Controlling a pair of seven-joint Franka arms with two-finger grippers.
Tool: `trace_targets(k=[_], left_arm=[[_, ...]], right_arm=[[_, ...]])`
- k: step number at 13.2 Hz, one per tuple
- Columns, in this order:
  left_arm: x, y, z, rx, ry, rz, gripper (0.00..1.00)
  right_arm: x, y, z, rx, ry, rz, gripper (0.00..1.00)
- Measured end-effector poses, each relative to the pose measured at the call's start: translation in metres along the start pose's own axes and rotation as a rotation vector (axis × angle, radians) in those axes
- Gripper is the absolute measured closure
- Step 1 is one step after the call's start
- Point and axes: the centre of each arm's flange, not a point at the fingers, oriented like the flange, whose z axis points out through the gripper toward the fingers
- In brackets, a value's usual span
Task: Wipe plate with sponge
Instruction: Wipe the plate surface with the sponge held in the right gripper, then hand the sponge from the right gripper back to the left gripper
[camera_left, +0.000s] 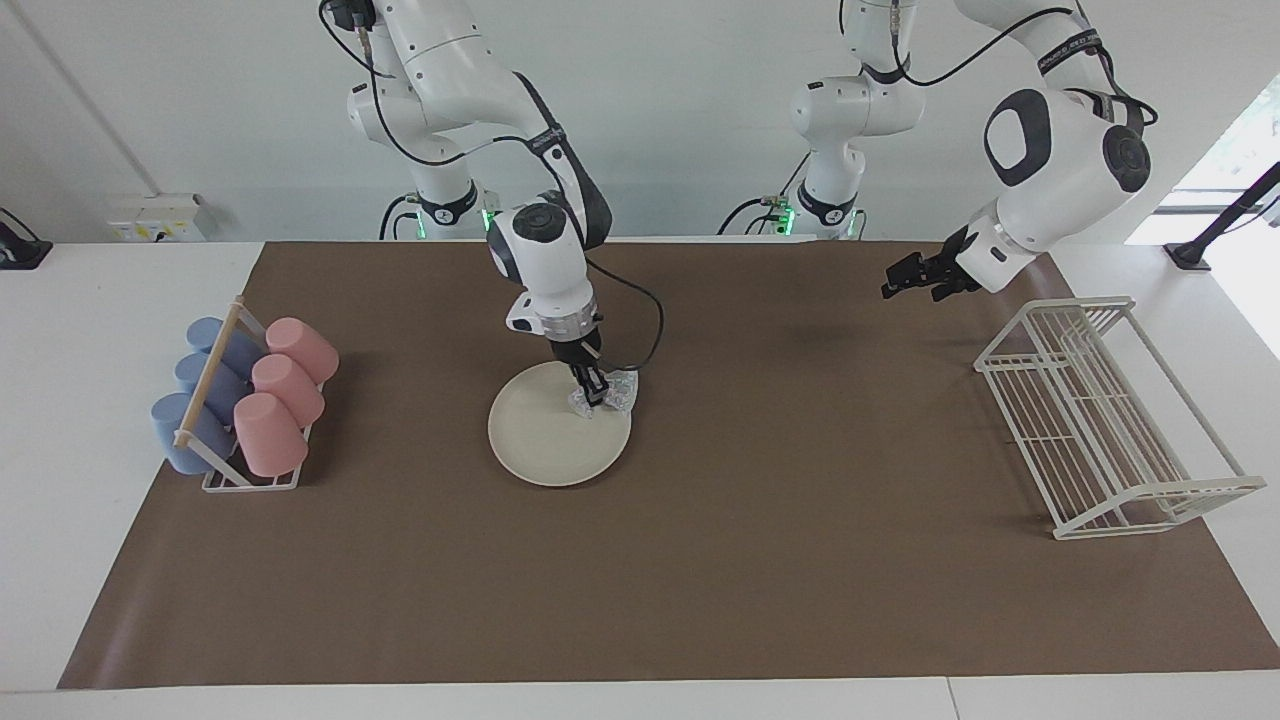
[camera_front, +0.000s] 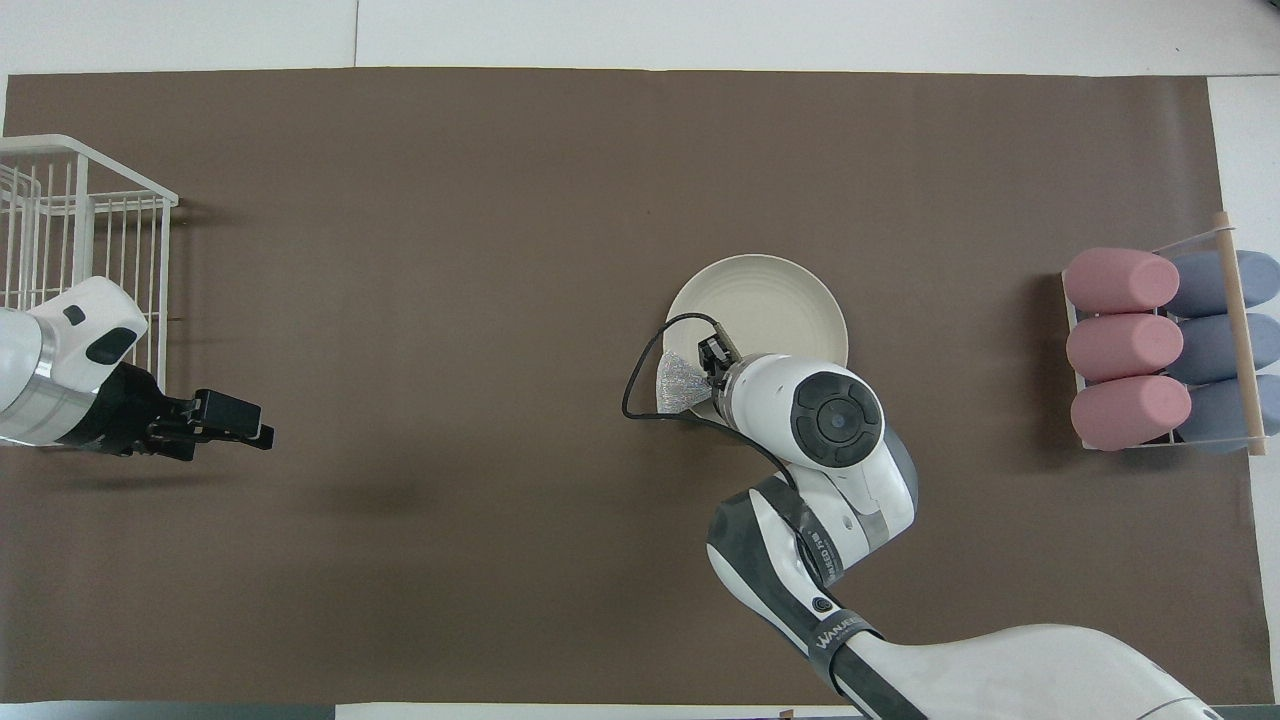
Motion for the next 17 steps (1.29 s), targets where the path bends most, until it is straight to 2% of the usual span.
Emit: trace_targets(k=[2,4,8,10,13,14,17], left_arm=[[0.002,0.001,-0.002,0.002,0.019,0.0,0.0],[0.003,0.001,-0.003,0.002,0.03,0.0,0.0],[0.005,0.0,-0.004,0.003,0.043,-0.003,0.0],[0.006,0.003,-0.005,0.005,0.059,-0.013,0.0],[0.006,0.026,0.0,0.005,0.057,0.01,0.0],[0.005,0.039,0.002,-0.026,0.053,0.003,0.0],[0.004,0.063,0.002,-0.252,0.033,-0.055,0.0]], right_arm=[[0.004,-0.006,-0.004,0.006,0.001,0.019,0.89],[0.0,-0.028,-0.024,-0.022,0.003,0.088,0.89],[-0.034,-0.08,-0.104,-0.062,0.005,0.17,0.89],[-0.074,-0.088,-0.134,-0.052,-0.003,0.23,0.89],[-0.163,-0.086,-0.168,-0.02,-0.044,0.326,0.89],[-0.186,-0.083,-0.177,-0.014,-0.057,0.342,0.89],[-0.224,-0.074,-0.187,-0.009,-0.078,0.362,0.89]])
